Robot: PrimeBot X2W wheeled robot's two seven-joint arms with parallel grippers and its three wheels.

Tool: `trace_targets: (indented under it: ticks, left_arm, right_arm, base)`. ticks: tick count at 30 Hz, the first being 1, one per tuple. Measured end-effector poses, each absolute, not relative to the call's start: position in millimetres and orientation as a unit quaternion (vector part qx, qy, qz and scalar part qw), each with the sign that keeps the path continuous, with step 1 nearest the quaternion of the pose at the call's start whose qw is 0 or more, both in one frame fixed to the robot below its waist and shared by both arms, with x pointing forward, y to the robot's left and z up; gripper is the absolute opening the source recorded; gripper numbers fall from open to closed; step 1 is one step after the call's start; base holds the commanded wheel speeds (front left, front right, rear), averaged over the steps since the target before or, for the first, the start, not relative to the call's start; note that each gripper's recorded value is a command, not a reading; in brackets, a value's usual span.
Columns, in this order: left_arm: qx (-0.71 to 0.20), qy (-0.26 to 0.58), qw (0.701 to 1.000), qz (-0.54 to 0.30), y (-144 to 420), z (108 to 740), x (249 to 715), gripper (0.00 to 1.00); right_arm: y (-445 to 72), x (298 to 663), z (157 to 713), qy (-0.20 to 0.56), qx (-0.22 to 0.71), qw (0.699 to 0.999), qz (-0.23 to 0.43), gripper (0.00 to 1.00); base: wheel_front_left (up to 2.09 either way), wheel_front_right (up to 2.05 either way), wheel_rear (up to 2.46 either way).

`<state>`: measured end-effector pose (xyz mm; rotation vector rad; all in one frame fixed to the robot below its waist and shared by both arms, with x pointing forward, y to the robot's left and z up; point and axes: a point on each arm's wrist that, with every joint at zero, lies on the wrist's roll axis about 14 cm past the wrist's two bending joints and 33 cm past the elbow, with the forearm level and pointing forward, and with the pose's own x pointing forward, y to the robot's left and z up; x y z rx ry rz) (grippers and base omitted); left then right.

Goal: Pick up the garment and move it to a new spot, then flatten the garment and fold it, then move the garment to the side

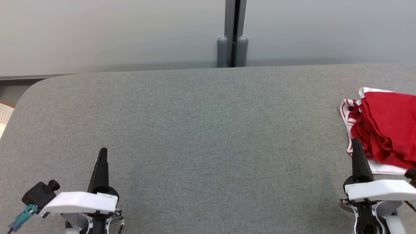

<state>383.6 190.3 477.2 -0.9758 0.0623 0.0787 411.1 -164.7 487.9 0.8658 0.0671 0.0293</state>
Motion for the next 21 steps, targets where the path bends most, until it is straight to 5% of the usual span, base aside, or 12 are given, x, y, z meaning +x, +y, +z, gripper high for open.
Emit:
trace_targets:
  ticks: [21]
  left_arm:
    - [-0.553,0.028,0.832,0.037,195,481,384,0.0]
  right_arm:
    - [-176,405,490,0.031,0.52,0.853,-0.001,0.0]
  base:
    - [0.0,0.0,0.0]
